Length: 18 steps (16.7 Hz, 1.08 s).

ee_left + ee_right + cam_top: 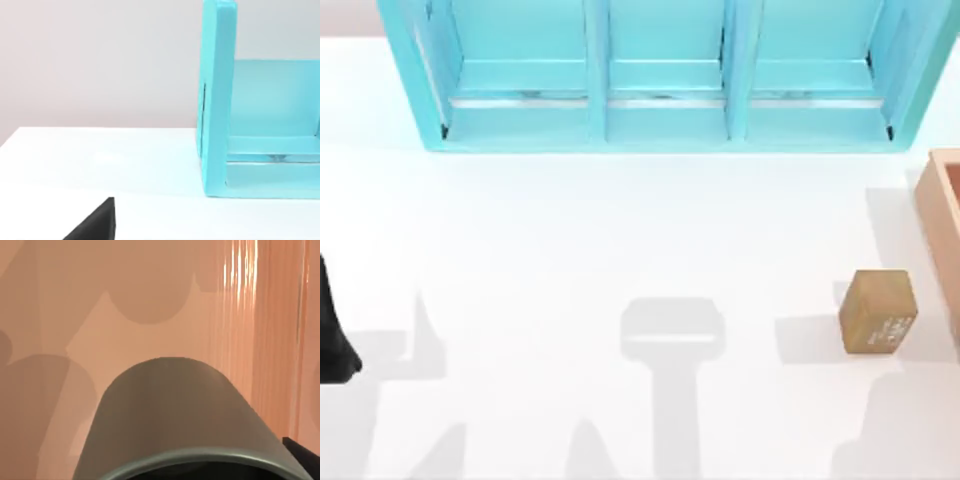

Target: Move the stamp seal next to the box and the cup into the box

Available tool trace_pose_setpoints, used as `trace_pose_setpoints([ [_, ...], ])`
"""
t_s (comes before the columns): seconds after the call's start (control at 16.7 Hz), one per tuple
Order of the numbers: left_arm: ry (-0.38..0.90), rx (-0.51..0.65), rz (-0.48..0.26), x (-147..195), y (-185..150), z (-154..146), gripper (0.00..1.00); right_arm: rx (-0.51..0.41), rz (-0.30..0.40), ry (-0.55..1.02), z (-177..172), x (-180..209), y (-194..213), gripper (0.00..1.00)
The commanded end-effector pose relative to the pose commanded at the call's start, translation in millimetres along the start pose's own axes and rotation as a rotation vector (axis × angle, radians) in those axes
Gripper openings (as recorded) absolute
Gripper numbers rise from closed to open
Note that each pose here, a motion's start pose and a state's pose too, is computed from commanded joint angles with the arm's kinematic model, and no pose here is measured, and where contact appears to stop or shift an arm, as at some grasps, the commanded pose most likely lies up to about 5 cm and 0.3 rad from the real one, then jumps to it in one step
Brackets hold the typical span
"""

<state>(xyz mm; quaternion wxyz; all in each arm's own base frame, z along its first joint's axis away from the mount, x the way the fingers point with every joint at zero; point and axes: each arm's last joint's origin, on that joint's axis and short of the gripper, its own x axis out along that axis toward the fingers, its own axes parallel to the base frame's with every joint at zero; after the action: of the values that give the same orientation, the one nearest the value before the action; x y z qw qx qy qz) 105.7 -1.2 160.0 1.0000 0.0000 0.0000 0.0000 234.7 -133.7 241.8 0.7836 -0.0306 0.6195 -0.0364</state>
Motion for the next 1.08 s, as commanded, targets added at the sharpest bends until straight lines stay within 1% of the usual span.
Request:
trace_pose_setpoints([
  [0.12, 0.000, 0.000, 0.000, 0, 0, 0, 1.00, -0.010, -0.005, -0.052, 5, 6, 0, 0.00],
  [0.24, 0.000, 0.000, 0.000, 0, 0, 0, 1.00, -0.016, -0.002, -0.053, 4, 17, 4, 0.00],
  [0.36, 0.000, 0.000, 0.000, 0, 0, 0, 1.00, -0.016, 0.012, 0.003, -4, 32, 11, 0.00],
  [0.54, 0.000, 0.000, 0.000, 0, 0, 0, 1.00, -0.012, 0.032, 0.133, -24, 56, 22, 0.00],
  [0.66, 0.000, 0.000, 0.000, 0, 0, 0, 1.00, -0.006, 0.038, 0.202, -35, 65, 26, 0.00],
  [0.96, 0.000, 0.000, 0.000, 0, 0, 0, 1.00, -0.005, 0.037, 0.211, -36, 66, 26, 0.00],
  [1.08, 0.000, 0.000, 0.000, 0, 0, 0, 1.00, -0.005, 0.037, 0.211, -36, 66, 26, 0.15],
])
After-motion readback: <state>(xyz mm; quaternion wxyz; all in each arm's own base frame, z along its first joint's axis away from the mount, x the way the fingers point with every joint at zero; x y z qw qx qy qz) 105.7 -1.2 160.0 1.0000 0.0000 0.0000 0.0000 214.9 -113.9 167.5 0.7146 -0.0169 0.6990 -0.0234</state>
